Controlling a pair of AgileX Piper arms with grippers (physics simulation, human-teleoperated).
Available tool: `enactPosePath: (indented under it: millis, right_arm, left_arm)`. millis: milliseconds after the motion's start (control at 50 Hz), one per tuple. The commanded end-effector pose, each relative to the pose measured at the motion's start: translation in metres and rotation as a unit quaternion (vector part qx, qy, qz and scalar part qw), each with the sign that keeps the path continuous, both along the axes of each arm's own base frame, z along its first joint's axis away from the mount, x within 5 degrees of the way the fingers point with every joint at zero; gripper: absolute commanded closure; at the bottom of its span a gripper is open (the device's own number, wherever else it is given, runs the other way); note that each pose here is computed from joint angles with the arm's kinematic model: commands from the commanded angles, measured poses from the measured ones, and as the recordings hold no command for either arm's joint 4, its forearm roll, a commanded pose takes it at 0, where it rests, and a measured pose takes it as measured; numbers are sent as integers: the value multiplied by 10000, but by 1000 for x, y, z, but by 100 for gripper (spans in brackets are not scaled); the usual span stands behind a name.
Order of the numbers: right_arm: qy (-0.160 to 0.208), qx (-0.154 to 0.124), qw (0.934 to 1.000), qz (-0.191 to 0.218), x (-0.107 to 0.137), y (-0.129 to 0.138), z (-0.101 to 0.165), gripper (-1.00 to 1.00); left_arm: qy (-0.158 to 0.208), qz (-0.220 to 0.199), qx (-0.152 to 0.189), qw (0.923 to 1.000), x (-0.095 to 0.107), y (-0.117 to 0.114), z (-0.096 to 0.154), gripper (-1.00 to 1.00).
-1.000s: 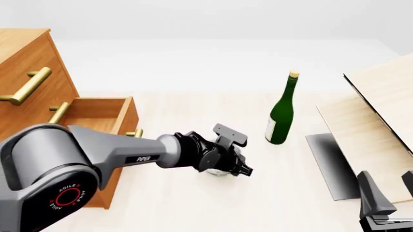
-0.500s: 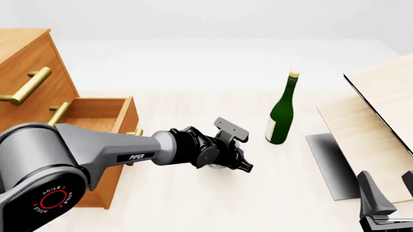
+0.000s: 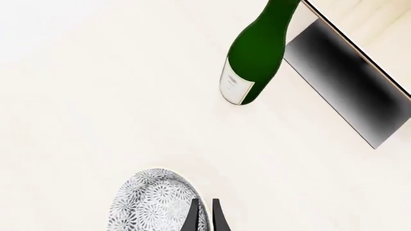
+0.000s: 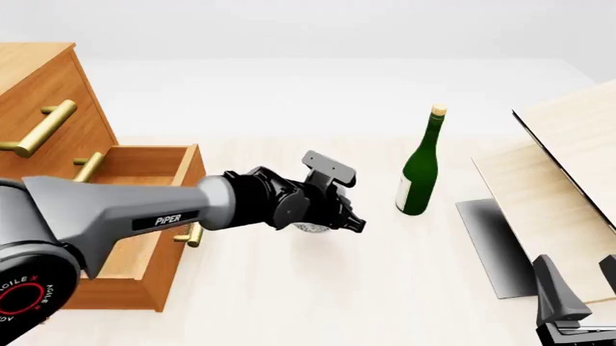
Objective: Put the bowl in the bottom drawer of the cabinet.
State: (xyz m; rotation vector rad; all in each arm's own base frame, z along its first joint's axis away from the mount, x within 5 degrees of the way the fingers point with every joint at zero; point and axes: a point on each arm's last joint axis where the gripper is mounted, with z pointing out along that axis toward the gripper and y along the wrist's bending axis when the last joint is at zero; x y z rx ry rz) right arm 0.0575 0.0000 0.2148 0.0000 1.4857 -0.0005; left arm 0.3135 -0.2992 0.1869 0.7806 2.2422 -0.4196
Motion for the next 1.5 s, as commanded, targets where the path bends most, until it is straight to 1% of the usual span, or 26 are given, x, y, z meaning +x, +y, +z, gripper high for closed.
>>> enactPosePath:
  millis: [20,400,580,600,620,700,760,780,800,840,880,900,920,940,980,1020,1040,1080,1100,1140,1160,1180,1220,1240,1400,1500]
  right_arm:
    - [0,0,10000,1,0,0,0,-100]
    - [0,0,10000,0,0,0,0,-100]
    - [0,0,10000,1,0,0,0,-100]
    - [0,0,10000,1,0,0,0,-100]
    - [-1,0,10000,0,0,0,0,-100]
    - [1,-1,10000,0,0,0,0,-100]
    - [0,0,10000,0,0,0,0,-100]
    - [0,1,10000,0,0,0,0,-100]
    - [-1,1,10000,0,0,0,0,-100]
    - [0,0,10000,0,0,0,0,-100]
    - [0,0,10000,1,0,0,0,-100]
    - [0,0,10000,0,0,0,0,-100]
    - [-1,0,10000,0,0,0,0,-100]
    - [0,0,10000,0,0,0,0,-100]
    - [0,0,10000,-1,0,0,0,-100]
    - [0,-1,10000,0,0,0,0,-100]
    - [0,0,10000,0,0,0,0,-100]
    - [1,0,10000,0,0,0,0,-100]
    - [1,0,10000,0,0,0,0,-100]
    - [0,1,10000,0,0,0,0,-100]
    - [1,0,10000,-1,0,0,0,-100]
    - [1,0,10000,0,0,0,0,-100]
    - [0,0,10000,-1,0,0,0,-100]
    - [0,0,10000,0,0,0,0,-100]
    - [0,0,10000,0,0,0,0,-100]
    - [-1,0,10000,1,0,0,0,-100]
  left_arm:
    - [-235,-10,-69,9997,1,10,23,100]
    - [-537,108,-271,9981,-6,33,56,100]
    - [-665,273,-344,9968,-10,55,70,100]
    - [-674,276,-340,9968,-10,56,59,100]
    - [-681,304,-348,9966,-11,59,70,100]
    - [-726,339,-385,9960,-13,64,77,100]
    - [-757,357,-400,9957,-14,67,75,100]
    - [-766,364,-407,9956,-14,68,68,100]
    - [-779,373,-413,9954,-15,70,80,100]
    - [-796,390,-415,9952,-15,72,84,100]
    - [-822,413,-423,9949,-16,75,72,100]
    - [-835,431,-429,9947,-16,77,86,100]
    - [-849,442,-435,9945,-17,79,90,100]
    - [-854,473,-465,9941,-17,80,81,100]
    - [-878,515,-468,9937,-17,85,78,100]
    - [-911,564,-501,9930,-18,89,94,100]
    - [-921,578,-503,9928,-18,90,85,100]
    - [-946,614,-518,9923,-18,94,99,100]
    - [-955,627,-522,9921,-18,95,99,100]
    - [-987,654,-533,9915,-19,98,90,100]
    - [-1005,672,-533,9912,-19,101,99,100]
    - [-1019,685,-540,9910,-20,102,95,100]
    - [-1051,713,-546,9904,-21,106,106,100]
    - [-1070,731,-550,9900,-20,108,95,100]
    - [-1189,896,-596,9871,-21,123,104,100]
    - [-1191,969,-599,9863,-22,128,101,100]
